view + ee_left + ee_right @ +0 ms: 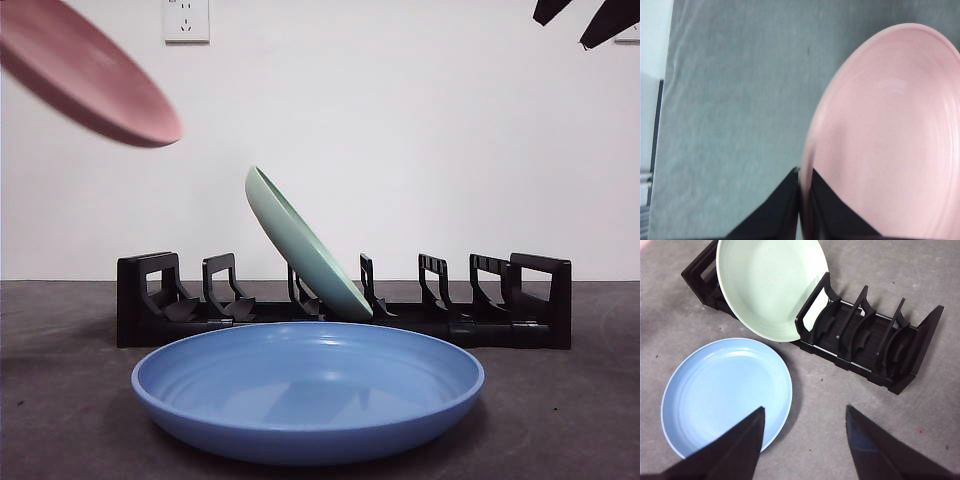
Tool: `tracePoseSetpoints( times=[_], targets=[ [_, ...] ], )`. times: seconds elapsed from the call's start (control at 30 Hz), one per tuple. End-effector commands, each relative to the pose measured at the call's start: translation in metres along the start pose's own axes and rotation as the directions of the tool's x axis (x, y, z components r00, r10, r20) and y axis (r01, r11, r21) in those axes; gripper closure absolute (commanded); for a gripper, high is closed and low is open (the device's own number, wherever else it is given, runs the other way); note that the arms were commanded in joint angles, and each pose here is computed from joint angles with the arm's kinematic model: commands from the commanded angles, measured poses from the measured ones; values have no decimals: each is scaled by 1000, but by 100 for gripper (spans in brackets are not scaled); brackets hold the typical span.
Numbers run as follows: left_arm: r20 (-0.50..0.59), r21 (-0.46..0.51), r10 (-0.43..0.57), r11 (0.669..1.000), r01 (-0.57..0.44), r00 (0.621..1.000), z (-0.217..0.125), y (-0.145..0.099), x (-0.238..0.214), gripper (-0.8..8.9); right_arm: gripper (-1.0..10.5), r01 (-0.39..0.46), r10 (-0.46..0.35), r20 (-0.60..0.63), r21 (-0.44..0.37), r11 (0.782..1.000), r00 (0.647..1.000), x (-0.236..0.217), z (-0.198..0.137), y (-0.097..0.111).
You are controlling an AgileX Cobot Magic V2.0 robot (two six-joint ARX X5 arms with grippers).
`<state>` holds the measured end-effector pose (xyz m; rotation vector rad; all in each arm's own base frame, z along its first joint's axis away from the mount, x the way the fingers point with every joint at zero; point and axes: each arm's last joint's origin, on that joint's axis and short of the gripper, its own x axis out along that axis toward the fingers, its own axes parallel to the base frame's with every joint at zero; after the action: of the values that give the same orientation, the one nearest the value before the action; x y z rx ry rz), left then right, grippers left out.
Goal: Place the plate
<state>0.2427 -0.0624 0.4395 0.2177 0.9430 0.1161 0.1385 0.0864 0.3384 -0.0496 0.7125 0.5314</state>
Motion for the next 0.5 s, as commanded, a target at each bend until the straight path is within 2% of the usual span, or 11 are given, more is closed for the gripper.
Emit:
tracePoseSetpoints(
  times=[0.03,0.27,0.43,0.5],
  targets=[
    [6,0,-7,1000,7,1000,-21,2,-3,798,691,-5,6,21,-15,1000,1000,-3,5,2],
    [120,-87,-159,982,170,980,-92,9,-10,798,691,-5,6,21,-20,1000,1000,-3,5,2],
    [86,-183,-229,953,241,970,-139,9,-2,798,692,-5,6,21,-24,1000,1000,-3,5,2],
    [63,-228,-279,931,286,958,-157,7,5,798,691,-5,6,20,-36,999,1000,-3,5,2]
  ],
)
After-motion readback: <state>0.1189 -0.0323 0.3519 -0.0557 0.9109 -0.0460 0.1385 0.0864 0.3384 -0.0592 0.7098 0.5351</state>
